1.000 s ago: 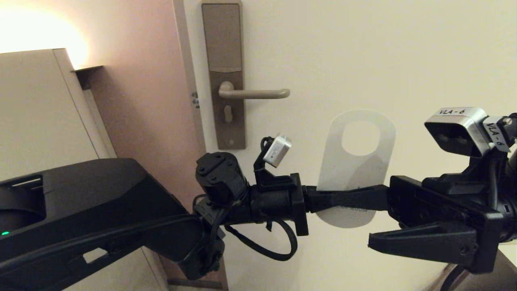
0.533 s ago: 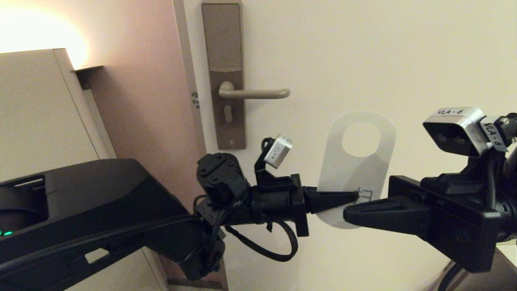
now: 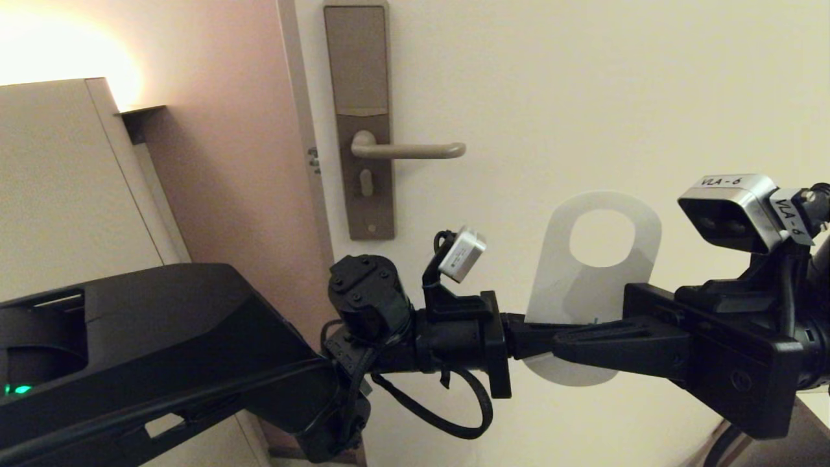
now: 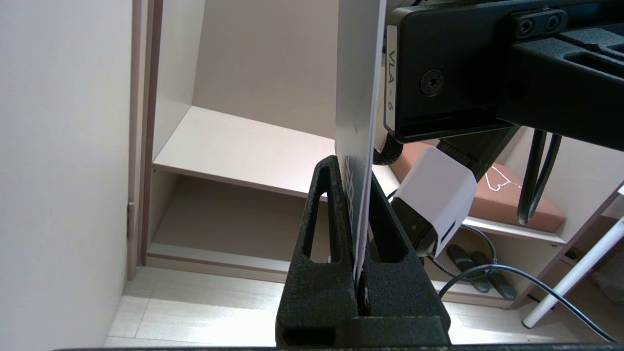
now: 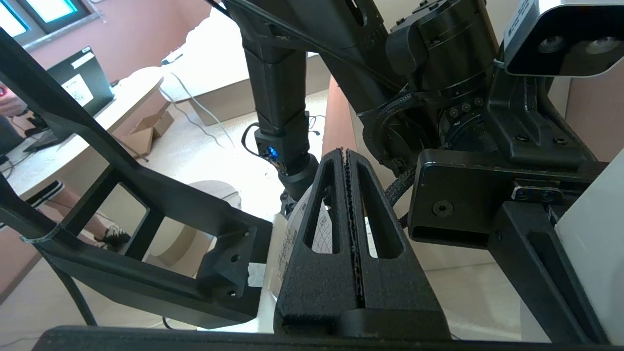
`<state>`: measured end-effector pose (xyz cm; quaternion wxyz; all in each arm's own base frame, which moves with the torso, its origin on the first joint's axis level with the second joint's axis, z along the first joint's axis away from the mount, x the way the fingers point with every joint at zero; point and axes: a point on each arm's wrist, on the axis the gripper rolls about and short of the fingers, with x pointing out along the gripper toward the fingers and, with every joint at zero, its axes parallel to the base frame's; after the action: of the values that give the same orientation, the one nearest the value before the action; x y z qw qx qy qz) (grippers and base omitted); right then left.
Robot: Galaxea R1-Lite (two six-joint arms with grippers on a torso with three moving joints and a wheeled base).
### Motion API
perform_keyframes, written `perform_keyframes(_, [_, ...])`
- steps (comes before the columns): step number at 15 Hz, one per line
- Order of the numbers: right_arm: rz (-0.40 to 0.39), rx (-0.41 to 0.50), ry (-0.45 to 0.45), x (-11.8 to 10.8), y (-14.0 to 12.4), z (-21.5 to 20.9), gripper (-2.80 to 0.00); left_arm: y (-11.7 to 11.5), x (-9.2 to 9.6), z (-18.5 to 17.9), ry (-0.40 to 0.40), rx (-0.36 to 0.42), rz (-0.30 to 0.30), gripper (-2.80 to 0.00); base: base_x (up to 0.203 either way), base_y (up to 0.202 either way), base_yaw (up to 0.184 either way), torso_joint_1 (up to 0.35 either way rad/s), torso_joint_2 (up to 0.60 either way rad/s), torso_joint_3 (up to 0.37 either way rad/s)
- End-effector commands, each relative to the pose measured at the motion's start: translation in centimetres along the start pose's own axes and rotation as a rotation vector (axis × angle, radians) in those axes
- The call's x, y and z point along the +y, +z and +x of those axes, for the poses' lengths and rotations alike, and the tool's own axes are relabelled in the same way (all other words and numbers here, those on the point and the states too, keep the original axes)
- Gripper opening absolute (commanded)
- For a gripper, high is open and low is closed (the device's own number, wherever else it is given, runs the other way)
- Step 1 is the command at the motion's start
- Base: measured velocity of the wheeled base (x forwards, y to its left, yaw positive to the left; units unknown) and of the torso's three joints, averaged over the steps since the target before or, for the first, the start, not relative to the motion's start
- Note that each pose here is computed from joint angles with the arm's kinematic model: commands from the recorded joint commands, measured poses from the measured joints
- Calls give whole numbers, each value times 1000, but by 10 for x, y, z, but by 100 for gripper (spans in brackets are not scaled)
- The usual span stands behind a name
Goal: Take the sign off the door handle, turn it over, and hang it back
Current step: Hand it to the other hand
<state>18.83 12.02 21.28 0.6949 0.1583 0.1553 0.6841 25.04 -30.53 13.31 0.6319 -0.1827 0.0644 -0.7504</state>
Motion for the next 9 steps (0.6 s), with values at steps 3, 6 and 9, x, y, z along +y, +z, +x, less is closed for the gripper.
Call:
perform_keyframes(3, [5, 4, 5, 0, -2, 0, -280, 4, -1, -1, -12, -28, 33, -280, 0, 0, 0, 0, 0, 0])
perform_keyframes(6, [9, 5, -2, 0, -4, -1, -280, 9, 4, -9, 19, -43, 43, -280, 0, 0, 0, 0, 0, 0])
perform_keyframes(9, [16, -3, -30, -4, -6, -7, -280, 13, 4, -14, 30, -48, 50, -280, 0, 0, 0, 0, 0, 0])
